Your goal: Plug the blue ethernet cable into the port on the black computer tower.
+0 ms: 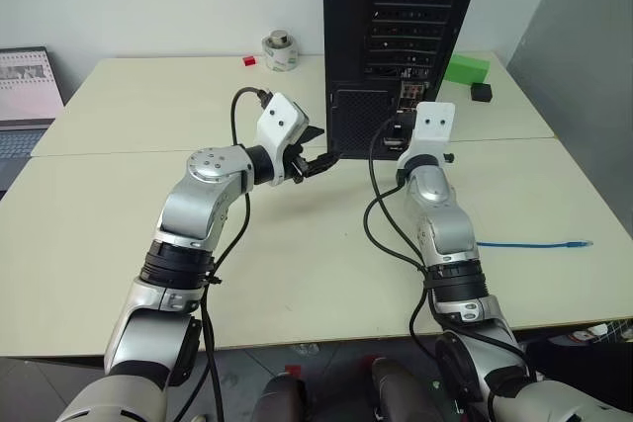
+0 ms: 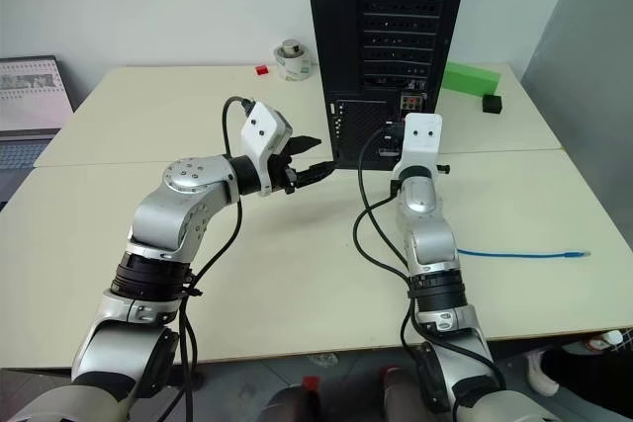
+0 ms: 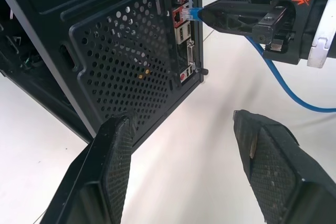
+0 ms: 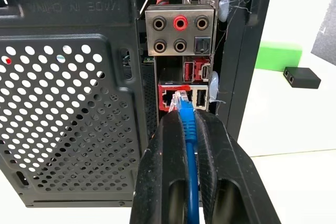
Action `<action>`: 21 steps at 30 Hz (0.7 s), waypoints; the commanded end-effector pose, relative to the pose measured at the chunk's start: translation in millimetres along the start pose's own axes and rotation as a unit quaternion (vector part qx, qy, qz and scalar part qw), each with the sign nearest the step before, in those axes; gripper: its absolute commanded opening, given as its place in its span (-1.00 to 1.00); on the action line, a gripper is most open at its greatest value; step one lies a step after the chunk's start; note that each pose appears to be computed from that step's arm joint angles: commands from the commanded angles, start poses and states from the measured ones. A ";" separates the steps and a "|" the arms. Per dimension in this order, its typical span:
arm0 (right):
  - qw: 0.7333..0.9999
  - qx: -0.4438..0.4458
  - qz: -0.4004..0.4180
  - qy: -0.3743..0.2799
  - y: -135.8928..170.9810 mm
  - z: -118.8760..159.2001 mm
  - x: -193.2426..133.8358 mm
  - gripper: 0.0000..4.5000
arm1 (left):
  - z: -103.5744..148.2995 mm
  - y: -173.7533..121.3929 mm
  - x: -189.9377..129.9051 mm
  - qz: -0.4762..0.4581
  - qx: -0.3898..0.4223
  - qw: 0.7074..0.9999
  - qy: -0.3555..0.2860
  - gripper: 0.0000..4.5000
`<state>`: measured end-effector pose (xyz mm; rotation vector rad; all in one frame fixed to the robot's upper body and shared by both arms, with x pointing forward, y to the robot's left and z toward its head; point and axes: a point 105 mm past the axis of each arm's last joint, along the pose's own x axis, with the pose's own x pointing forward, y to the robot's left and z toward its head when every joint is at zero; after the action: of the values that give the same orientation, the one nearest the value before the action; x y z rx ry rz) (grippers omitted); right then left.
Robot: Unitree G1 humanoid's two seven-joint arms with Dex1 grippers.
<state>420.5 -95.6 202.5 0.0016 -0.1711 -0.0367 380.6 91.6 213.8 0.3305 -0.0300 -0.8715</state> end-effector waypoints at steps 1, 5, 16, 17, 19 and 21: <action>0.999 0.012 0.008 -0.038 5.5 23.3 2.8 -1.00 | 14.5 2.3 -3.8 0.006 0.021 1.000 -0.023 0.39; 0.999 0.013 0.014 -0.039 9.3 24.2 2.7 -1.00 | 14.7 2.3 -3.8 0.005 0.021 0.999 -0.023 0.39; 0.999 0.009 0.015 -0.031 8.5 18.7 3.3 -1.00 | 14.1 1.8 -4.6 0.004 0.021 1.000 -0.022 0.39; 0.999 0.009 0.016 -0.031 8.5 18.5 3.3 -1.00 | 14.1 1.8 -4.6 0.004 0.021 1.000 -0.022 0.39; 0.999 0.009 0.016 -0.031 8.5 18.2 3.4 -1.00 | 14.4 1.8 -4.5 0.004 0.020 1.000 -0.023 0.39; 0.999 0.009 0.015 -0.030 8.6 17.8 3.5 -1.00 | 14.7 1.7 -4.5 0.003 0.020 1.000 -0.023 0.39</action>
<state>423.1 -90.6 204.9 0.0016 -0.1746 -0.0215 380.4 91.7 213.2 0.3298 -0.0283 -0.8728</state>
